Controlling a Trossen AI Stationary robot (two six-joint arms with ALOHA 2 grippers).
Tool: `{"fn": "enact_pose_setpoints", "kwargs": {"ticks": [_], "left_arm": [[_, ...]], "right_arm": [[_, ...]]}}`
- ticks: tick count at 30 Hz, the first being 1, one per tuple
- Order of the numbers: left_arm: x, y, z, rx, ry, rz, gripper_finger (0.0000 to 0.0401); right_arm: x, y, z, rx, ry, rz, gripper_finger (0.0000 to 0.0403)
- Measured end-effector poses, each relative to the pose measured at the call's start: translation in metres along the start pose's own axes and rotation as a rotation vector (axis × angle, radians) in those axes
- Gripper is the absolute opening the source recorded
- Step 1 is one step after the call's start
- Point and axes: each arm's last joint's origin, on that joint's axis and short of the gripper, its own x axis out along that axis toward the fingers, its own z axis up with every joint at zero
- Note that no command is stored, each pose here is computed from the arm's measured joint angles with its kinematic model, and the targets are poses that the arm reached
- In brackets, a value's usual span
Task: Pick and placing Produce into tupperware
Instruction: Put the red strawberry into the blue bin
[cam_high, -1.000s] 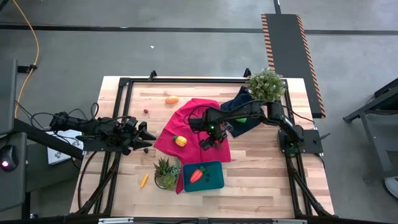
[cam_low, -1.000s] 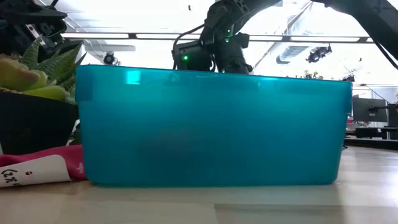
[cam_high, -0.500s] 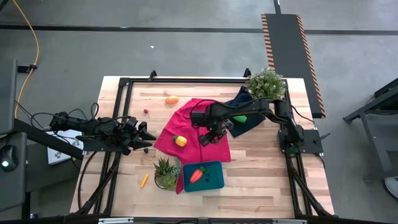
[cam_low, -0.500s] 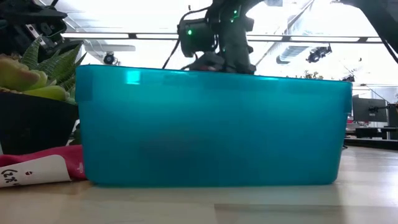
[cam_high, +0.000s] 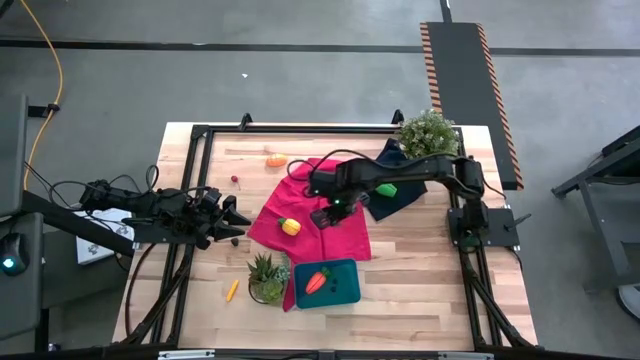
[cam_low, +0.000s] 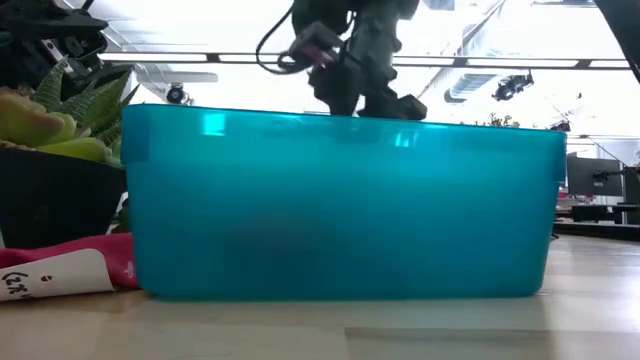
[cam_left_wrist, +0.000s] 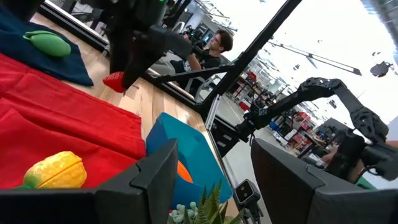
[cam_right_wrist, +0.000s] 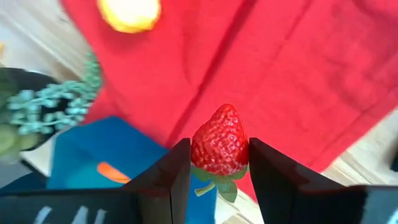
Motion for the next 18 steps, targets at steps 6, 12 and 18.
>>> {"fn": "enact_pose_setpoints", "kwargs": {"ticks": [6, 12, 18], "left_arm": [[0.0, 0.0, 0.0, 0.0, 0.0, 0.0, 0.0193], [0.0, 0.0, 0.0, 0.0, 0.0, 0.0, 0.0193], [0.0, 0.0, 0.0, -0.001, -0.001, 0.0, 0.0193]], "right_arm": [[-0.023, 0.005, -0.003, -0.061, -0.075, 0.076, 0.0129], [-0.045, 0.014, -0.016, -0.18, -0.131, 0.141, 0.0129], [-0.064, 0.026, -0.04, -0.309, -0.16, 0.192, 0.0129]]}}
